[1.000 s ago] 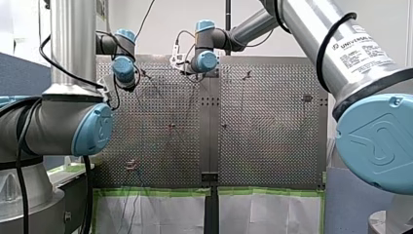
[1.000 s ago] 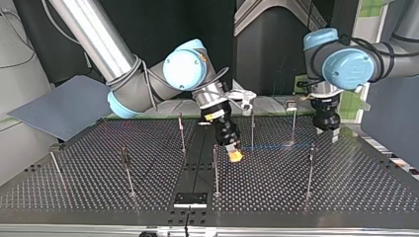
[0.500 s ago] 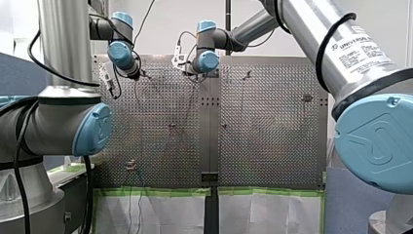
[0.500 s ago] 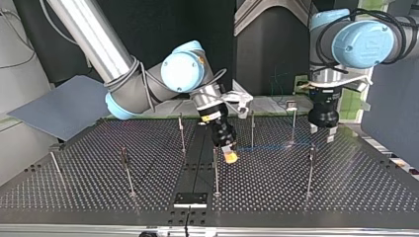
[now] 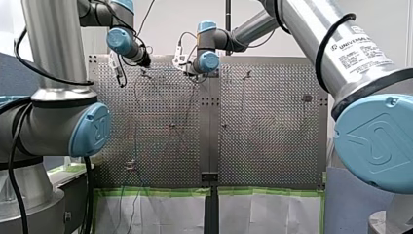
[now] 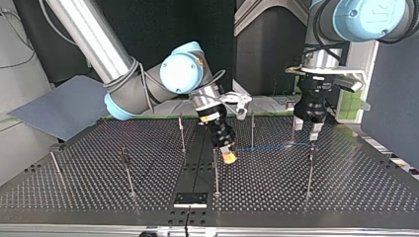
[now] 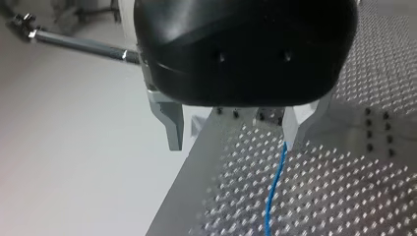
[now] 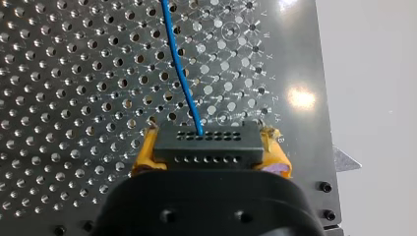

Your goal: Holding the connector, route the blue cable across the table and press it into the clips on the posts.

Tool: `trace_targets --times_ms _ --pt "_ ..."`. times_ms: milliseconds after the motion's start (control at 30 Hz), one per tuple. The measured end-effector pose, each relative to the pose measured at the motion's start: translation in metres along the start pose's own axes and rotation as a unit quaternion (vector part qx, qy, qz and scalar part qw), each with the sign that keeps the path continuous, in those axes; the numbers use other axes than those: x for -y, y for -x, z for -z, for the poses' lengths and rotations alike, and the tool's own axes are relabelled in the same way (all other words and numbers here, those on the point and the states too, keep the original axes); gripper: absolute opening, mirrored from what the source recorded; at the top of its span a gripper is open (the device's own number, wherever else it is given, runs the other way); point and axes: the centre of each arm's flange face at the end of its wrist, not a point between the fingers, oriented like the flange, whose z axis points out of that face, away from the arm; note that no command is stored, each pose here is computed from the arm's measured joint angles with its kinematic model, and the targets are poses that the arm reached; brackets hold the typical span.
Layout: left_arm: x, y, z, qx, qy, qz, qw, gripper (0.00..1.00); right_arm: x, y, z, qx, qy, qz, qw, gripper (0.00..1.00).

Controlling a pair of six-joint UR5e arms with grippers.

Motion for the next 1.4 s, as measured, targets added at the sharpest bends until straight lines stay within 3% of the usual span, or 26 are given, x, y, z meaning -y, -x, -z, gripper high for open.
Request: trace_targets --times_ms 267,533,733,1067,1400 --pt "0.001 -0.017 -0.018 -0.02 0.003 -0.033 0.9993 1.0 -0.003 0.0 -0.001 0.0 0.002 -0.0001 1.0 0.0" --pt "0.004 -0.021 -0.046 -0.016 -0.003 -0.064 0.9978 1.0 -0.004 0.001 -0.002 -0.001 0.003 -0.0004 1.0 0.0" --pt "0.001 -0.017 -0.062 -0.006 0.014 -0.071 0.9974 1.0 -0.004 0.002 -0.002 -0.001 0.003 -0.0005 1.0 0.0" --pt "-0.003 -0.031 -0.084 -0.008 0.018 -0.075 0.997 1.0 -0.004 0.003 -0.002 0.0 0.002 -0.0005 1.0 0.0" --pt "-0.007 -0.041 -0.108 0.007 0.024 -0.072 0.9971 1.0 -0.004 0.006 -0.003 0.002 0.002 -0.0004 1.0 0.0"
